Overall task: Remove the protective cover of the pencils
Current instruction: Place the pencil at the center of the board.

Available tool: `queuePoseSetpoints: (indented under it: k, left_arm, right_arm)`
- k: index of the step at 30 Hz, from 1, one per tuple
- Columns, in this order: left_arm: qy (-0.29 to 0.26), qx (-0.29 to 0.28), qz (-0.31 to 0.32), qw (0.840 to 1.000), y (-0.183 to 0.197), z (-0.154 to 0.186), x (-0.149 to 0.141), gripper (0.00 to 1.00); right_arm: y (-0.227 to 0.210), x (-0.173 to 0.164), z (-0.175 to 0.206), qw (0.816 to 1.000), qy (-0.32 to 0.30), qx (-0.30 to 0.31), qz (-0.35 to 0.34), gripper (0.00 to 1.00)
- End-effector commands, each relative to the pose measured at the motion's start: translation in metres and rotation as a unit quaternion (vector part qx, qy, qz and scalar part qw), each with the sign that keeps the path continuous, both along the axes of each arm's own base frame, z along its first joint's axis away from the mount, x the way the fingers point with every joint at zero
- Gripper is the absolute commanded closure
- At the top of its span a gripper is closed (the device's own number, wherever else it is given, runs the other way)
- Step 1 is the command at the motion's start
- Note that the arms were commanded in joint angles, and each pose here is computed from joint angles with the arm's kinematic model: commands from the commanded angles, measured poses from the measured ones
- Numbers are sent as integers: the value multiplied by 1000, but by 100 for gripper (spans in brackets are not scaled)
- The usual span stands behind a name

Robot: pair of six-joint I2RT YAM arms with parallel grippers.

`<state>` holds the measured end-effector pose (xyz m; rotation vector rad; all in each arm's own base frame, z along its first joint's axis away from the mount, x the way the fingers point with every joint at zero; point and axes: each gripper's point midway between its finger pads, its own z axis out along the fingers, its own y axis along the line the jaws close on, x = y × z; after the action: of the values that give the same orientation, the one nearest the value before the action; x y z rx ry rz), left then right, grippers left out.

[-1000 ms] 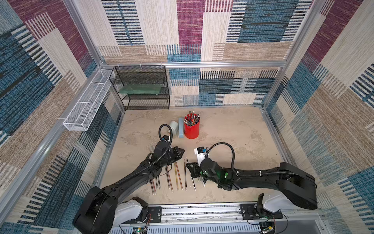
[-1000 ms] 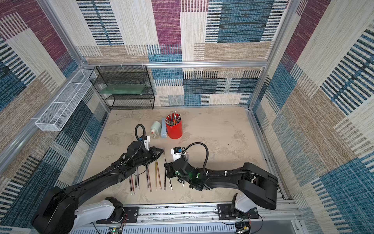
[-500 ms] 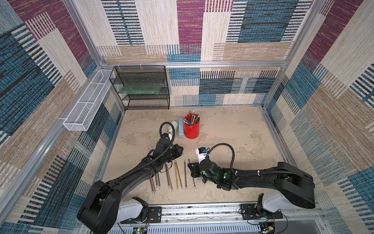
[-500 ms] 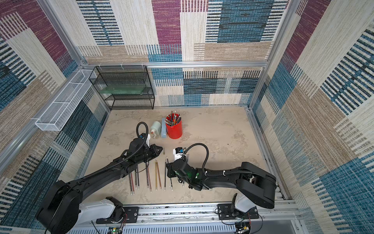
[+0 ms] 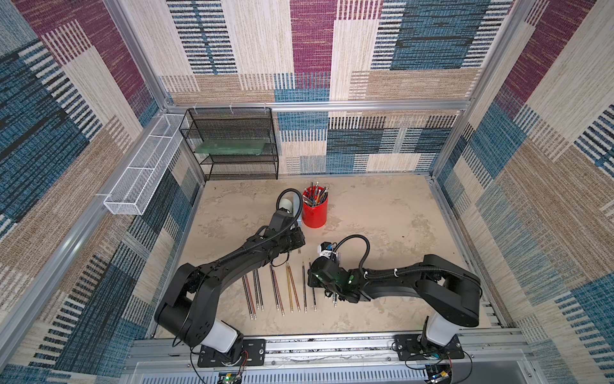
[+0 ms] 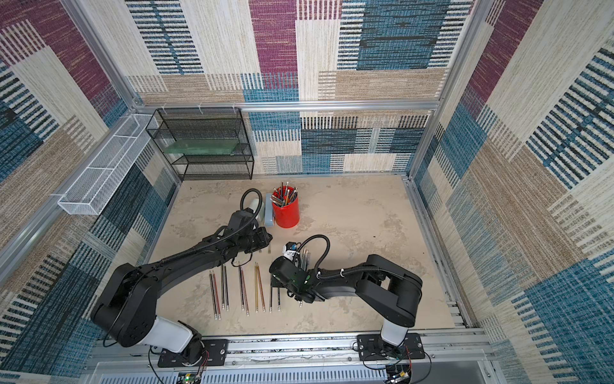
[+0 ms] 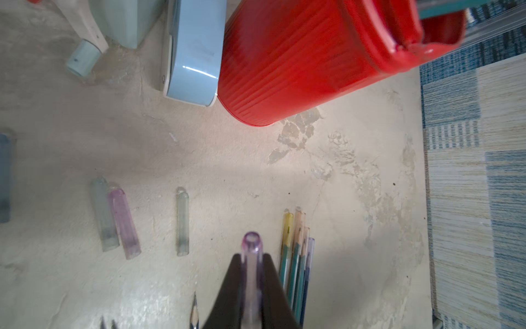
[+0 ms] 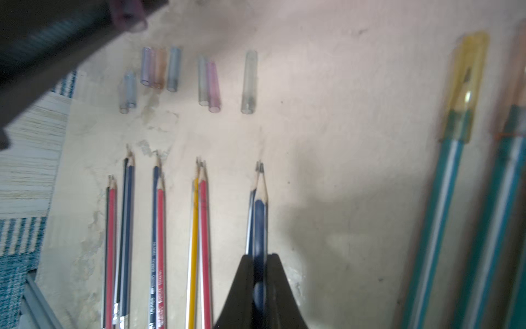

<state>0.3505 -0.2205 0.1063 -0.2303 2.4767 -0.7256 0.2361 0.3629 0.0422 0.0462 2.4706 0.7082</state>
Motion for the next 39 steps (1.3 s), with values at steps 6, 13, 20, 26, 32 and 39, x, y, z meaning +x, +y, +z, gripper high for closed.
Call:
queuePoseSetpoints:
  k: [6, 13, 20, 26, 32, 39]
  left_arm:
    - [13, 32, -14, 999, -1, -9, 6, 100]
    - [30, 62, -15, 998, 2, -19, 10, 100]
    - [35, 68, -18, 997, 1, -23, 12, 100]
    - [41, 71, -19, 996, 0, -26, 14, 100]
    - [46, 75, -19, 996, 1, -30, 14, 100]
    - [47, 84, -21, 995, 2, -30, 15, 100]
  right_arm:
    - [-2, -4, -17, 999, 29, -17, -18, 100]
    - [3, -4, -23, 999, 38, -26, -20, 97]
    - [1, -4, -24, 999, 38, -28, -25, 85]
    - [2, -7, -25, 999, 37, -27, -18, 74]
    - [12, -7, -8, 1000, 15, -15, 2, 64]
    - [2, -8, 14, 1000, -11, -21, -18, 54]
